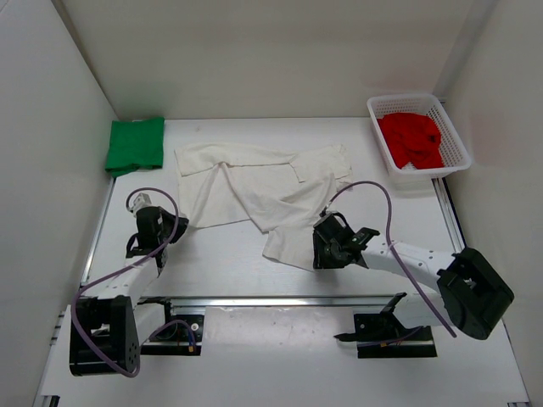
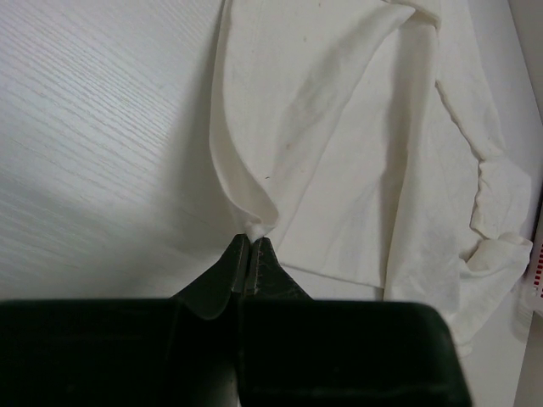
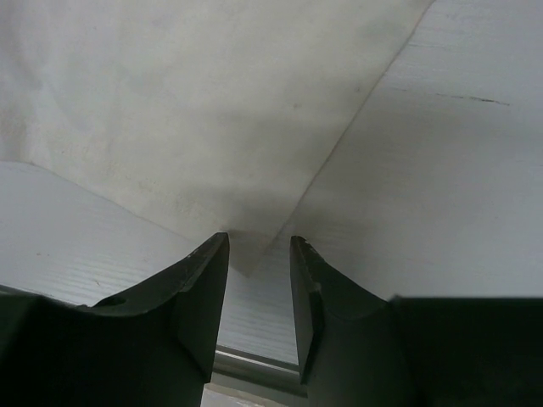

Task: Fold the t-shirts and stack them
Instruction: Flatten out the tshirt

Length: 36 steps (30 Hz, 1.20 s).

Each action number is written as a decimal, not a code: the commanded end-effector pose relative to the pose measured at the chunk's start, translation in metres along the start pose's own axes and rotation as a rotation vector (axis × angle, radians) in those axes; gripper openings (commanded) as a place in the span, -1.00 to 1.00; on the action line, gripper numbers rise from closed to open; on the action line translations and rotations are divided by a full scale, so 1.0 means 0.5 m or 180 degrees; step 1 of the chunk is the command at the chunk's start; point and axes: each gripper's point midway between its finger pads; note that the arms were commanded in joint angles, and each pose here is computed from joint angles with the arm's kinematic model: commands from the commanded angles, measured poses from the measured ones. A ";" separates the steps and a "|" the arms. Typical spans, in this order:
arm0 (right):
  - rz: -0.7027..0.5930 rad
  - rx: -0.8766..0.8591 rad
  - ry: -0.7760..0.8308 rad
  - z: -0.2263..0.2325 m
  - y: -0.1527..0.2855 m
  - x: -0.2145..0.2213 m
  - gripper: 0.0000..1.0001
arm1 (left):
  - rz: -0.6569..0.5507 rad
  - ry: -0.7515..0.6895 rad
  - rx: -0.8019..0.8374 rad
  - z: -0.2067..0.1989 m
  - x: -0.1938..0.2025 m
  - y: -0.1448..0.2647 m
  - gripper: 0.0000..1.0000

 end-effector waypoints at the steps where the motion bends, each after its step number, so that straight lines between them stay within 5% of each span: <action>1: 0.0372 0.0415 0.0092 -0.047 -0.007 0.049 -0.33 | -0.0126 -0.0063 0.0060 -0.025 -0.021 0.005 -1.00; 12: 0.0372 0.0233 -0.0036 -0.030 -0.012 0.043 -0.99 | -0.0087 -0.0026 0.0124 -0.027 -0.011 0.005 -1.00; 22: -0.0644 -0.0333 -0.0333 -0.020 0.134 -0.121 -1.00 | -0.0112 -0.0112 0.0388 -0.093 -0.033 0.023 -1.00; 29: -0.1647 -0.0467 -0.0117 0.007 0.376 -0.318 -1.00 | -0.0082 -0.0732 0.0944 -0.298 -0.137 0.089 -1.00; 36: -0.2991 -0.0266 0.0213 0.081 0.744 -0.515 -1.00 | -0.0599 -0.0791 0.1630 -0.458 -0.390 0.275 -1.00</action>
Point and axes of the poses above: each gripper's point midway between its finger pads, its own y axis back along the fingers, its own z axis along the line the jaws close on, x = y × z, and after that the axes turned 4 degrees about -y, right-handed
